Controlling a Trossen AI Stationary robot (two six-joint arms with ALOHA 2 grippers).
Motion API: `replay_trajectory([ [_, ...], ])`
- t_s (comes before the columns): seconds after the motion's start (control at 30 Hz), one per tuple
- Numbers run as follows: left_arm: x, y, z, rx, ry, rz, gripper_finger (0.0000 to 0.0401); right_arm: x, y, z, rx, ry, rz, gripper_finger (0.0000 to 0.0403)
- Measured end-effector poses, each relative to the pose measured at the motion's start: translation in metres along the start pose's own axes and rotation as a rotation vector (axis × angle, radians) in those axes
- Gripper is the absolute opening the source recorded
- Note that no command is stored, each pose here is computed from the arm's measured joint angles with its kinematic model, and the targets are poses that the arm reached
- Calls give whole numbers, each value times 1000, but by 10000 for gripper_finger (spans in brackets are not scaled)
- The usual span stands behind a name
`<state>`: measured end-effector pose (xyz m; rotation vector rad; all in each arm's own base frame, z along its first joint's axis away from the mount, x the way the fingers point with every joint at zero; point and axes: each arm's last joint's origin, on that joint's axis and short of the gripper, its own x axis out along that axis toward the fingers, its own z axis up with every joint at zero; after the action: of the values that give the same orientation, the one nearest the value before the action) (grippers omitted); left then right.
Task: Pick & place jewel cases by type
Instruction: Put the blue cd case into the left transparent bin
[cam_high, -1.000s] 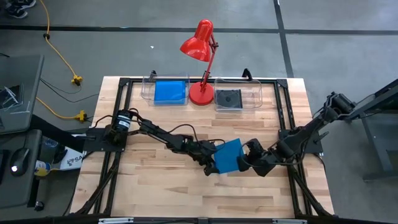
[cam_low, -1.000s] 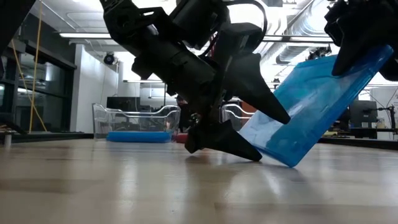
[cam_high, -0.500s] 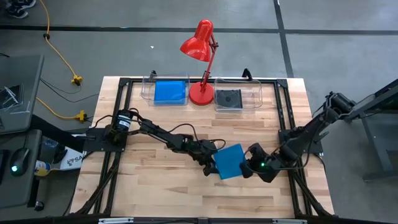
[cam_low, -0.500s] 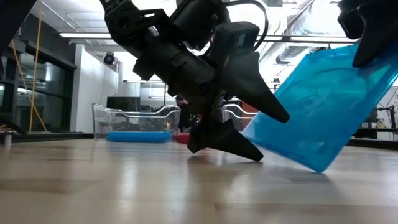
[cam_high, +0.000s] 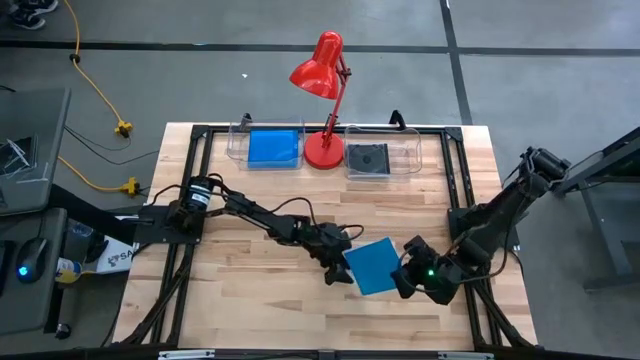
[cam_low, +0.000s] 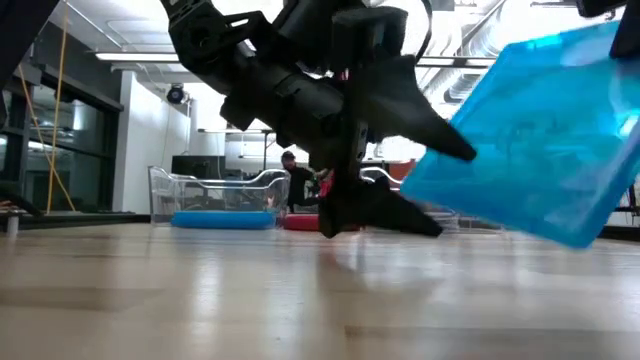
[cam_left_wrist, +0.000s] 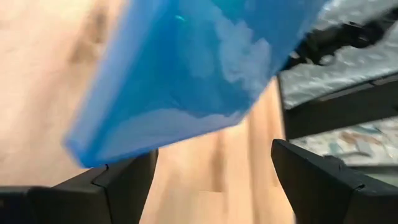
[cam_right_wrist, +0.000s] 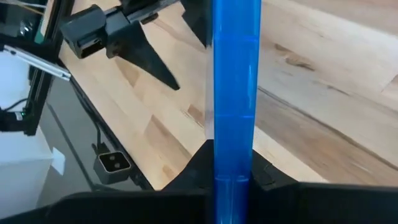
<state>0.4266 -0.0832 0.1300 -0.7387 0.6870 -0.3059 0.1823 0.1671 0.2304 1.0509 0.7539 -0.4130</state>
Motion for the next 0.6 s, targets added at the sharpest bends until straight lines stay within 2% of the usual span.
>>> replay_trajectory([
  [0.33, -1, -12, 9, 71, -46, -155, 312, -48, 33, 6, -124, -52, -34, 12],
  [0.6, -33, -39, 28, 171, -109, -109, 312, -75, 51, 16, -187, -120, -17, 11],
])
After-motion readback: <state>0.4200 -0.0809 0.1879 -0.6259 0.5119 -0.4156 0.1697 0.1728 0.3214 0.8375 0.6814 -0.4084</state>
